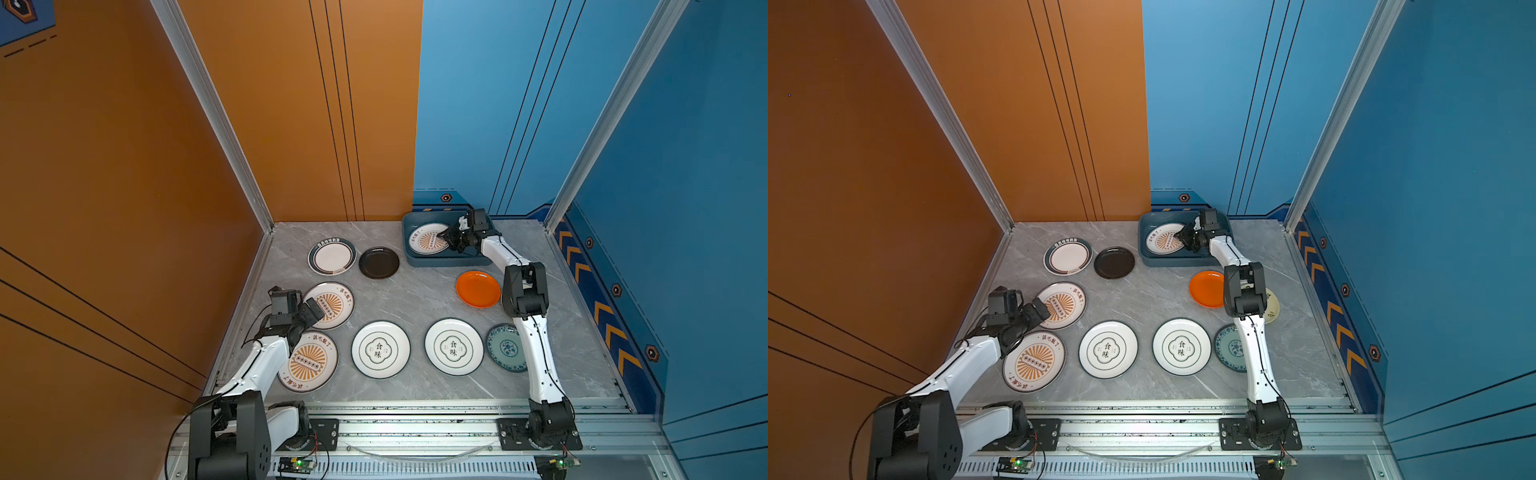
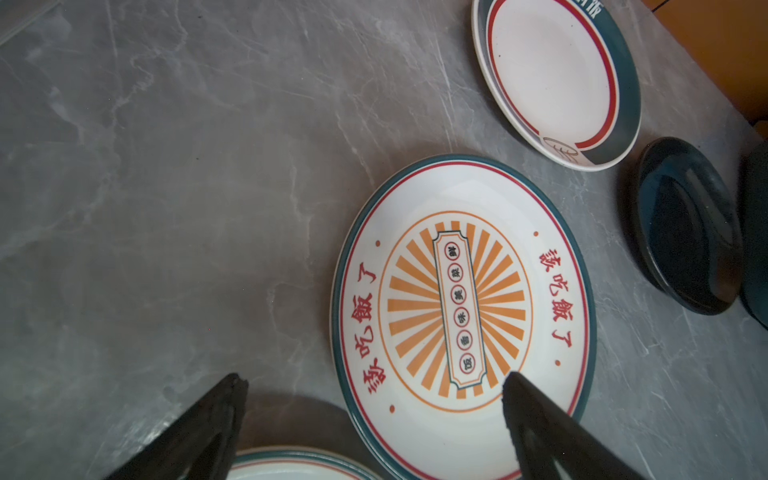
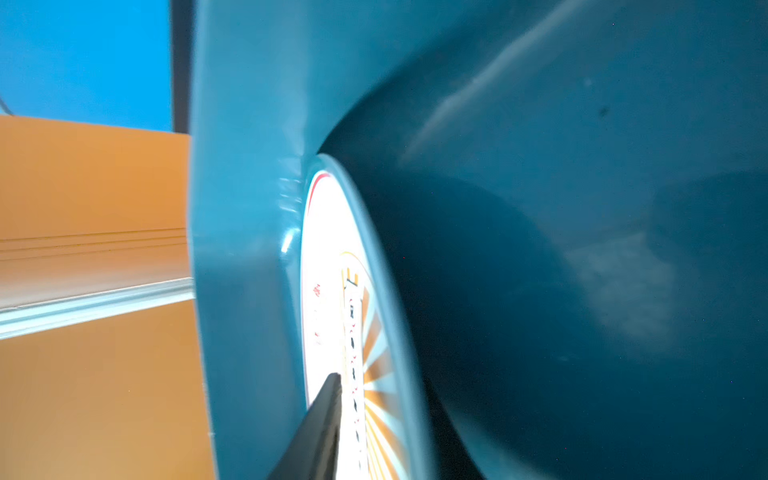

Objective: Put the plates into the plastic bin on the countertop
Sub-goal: 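Lower the plate flat into the bin and open the right gripper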

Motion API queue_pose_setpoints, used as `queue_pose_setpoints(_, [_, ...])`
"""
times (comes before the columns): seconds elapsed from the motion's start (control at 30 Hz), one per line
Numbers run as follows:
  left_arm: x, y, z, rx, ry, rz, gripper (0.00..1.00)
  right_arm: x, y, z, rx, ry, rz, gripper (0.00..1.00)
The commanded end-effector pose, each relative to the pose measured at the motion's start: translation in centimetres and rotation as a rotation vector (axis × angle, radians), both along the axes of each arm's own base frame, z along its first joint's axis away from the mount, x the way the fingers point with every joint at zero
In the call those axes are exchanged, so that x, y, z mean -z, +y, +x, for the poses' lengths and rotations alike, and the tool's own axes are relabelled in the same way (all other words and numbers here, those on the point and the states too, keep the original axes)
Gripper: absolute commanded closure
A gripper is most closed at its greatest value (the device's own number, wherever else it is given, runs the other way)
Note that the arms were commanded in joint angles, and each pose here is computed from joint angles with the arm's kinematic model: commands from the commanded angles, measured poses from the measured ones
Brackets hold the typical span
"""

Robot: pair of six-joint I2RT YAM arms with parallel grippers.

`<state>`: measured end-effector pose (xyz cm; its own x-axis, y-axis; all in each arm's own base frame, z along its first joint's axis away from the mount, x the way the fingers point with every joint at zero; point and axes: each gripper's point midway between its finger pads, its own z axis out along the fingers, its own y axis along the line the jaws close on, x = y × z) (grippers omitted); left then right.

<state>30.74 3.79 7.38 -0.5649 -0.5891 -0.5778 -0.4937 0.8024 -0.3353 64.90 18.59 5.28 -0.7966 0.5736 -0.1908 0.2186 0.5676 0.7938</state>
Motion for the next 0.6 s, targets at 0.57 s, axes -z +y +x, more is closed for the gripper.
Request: queue_pose_setpoints(0.57, [-0.3,0.4,0.1,-0.007,-0.023,0.009,0.02,0.2,-2.9,-2.9,-0.058,0.056,-0.466,0.47])
